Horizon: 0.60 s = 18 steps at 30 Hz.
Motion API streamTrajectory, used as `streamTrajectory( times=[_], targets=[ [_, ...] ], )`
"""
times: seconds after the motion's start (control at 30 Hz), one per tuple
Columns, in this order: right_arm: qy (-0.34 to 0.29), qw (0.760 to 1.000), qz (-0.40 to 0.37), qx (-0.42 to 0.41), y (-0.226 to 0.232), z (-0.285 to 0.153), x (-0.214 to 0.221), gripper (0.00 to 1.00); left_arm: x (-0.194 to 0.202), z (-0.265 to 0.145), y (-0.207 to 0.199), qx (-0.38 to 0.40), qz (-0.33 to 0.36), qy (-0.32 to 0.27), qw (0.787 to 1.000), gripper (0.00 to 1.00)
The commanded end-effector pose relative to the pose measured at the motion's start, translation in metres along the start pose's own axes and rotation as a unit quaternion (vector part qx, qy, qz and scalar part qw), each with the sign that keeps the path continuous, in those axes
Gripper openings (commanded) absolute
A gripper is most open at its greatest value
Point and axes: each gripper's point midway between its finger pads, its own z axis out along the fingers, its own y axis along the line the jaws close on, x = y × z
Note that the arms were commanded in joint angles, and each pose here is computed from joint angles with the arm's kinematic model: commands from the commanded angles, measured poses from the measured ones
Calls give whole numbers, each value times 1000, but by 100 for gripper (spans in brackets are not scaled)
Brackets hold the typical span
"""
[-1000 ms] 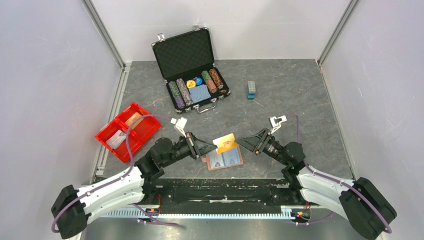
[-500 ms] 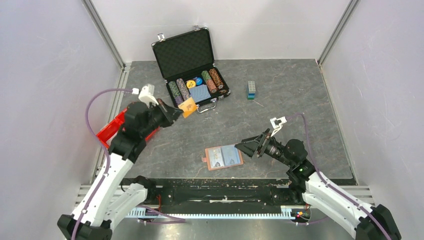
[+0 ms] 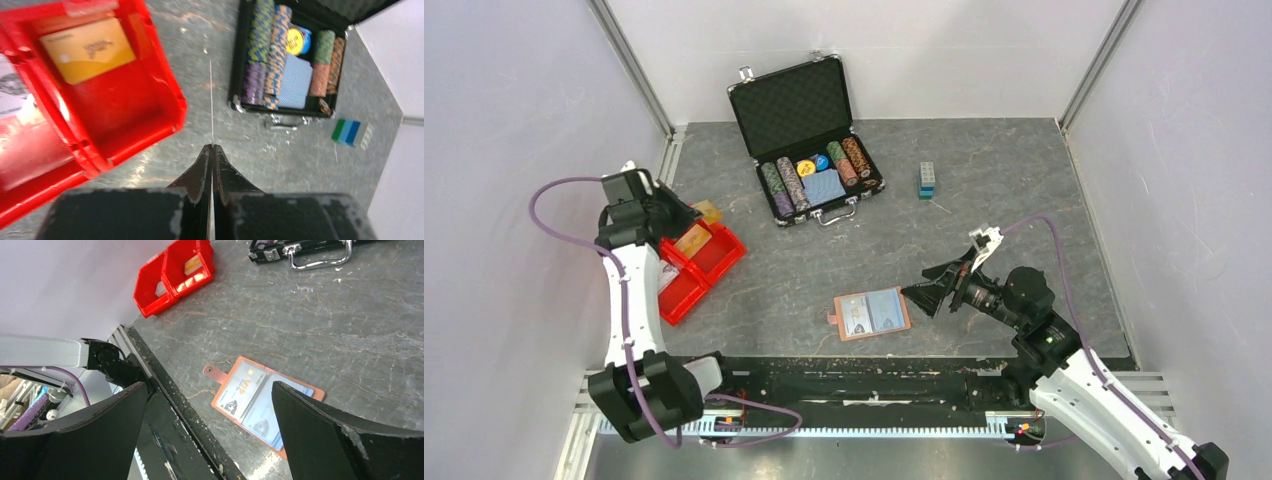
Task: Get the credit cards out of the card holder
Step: Place the credit card in the storage box.
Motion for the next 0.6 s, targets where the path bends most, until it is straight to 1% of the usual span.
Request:
streamTrajectory(
  times=[0.0, 0.17, 0.27, 0.37, 0.47, 0.57],
  targets=[
    [3, 999, -36, 1, 11, -8, -17, 98, -22, 1, 18, -17, 21, -14, 1000, 2],
    [6, 998, -55, 4, 18, -11, -30, 98, -29, 16, 49, -55, -11, -9, 998, 2],
    [3, 998, -62, 12, 18, -13, -35, 98, -33, 21, 61, -78, -15, -14, 997, 2],
    [1, 998, -62, 20, 14, -13, -34, 98, -37, 27, 65, -82, -17, -19, 996, 2],
    [4, 998, -59, 20, 14, -12, -33, 98, -40, 37, 64, -75, -24, -11, 997, 2],
    [2, 998, -53, 21, 15, -11, -35, 98, -41, 50, 73, -93, -35, -2, 995, 2]
  ],
)
